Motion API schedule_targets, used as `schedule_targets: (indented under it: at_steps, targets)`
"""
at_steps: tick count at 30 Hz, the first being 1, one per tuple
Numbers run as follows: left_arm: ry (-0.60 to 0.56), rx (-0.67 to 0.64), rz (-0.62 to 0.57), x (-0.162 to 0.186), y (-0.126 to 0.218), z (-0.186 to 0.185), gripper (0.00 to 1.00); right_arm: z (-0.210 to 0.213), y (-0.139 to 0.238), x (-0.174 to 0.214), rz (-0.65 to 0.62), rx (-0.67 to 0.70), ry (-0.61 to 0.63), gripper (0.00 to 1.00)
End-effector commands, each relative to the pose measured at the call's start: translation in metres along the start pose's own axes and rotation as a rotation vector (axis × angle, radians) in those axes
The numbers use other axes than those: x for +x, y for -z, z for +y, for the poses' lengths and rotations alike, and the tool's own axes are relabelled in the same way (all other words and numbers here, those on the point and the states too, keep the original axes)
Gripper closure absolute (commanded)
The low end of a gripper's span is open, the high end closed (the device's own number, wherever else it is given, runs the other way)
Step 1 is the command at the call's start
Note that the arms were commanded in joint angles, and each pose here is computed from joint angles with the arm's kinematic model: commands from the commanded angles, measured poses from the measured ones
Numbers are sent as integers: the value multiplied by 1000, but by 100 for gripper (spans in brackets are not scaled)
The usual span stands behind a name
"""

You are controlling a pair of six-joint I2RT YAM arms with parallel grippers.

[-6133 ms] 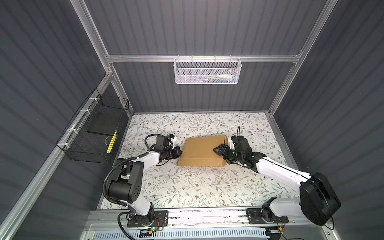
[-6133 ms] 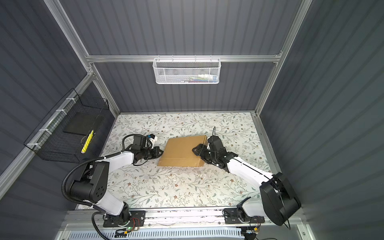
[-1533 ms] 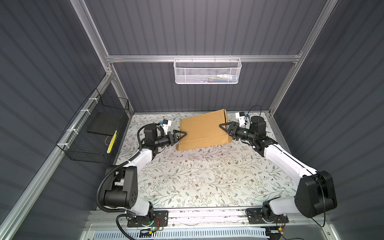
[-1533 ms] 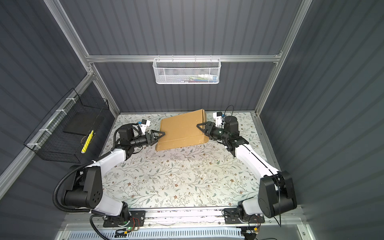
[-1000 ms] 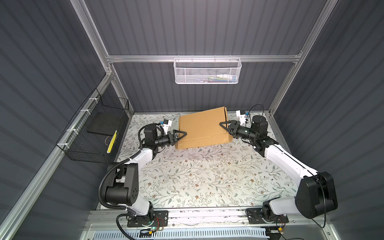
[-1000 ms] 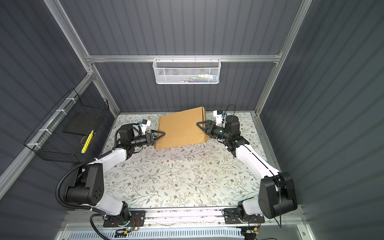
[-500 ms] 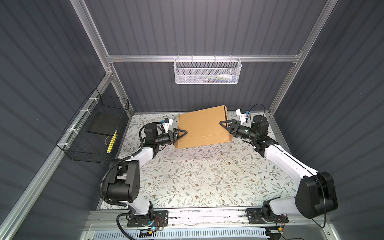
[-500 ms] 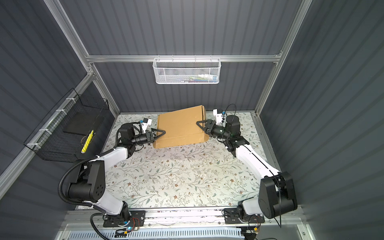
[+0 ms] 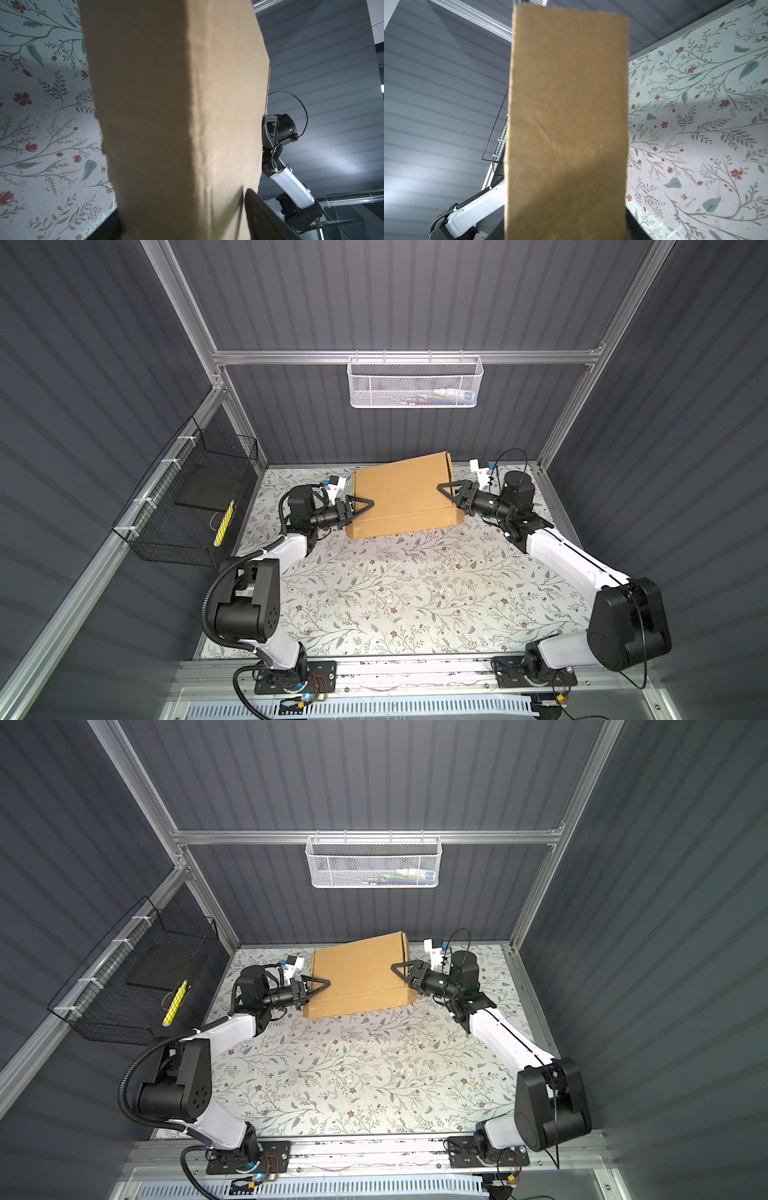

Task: Fold the paper box

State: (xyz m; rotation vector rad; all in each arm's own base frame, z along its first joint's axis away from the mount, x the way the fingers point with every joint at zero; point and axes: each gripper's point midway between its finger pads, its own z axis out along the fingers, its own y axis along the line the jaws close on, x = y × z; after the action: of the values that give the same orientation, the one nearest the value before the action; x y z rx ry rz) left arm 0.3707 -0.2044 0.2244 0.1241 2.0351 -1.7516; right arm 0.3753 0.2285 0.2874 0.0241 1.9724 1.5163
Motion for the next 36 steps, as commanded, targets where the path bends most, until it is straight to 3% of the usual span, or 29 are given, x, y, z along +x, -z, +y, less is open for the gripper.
schedule_targets:
  at_steps: [1,9,19,36]
  targets:
    - [-42,59,40,1,-2,-17,23,-10,-2,6,17,1,19,57]
    - [-62,86,58,3,1,-30,26,-17,4,4,11,22,19,58]
    - [-85,76,47,-5,-1,-31,17,-9,16,4,2,6,15,60]
    - [-85,119,39,-14,0,-48,18,-11,22,5,13,-21,-5,62]
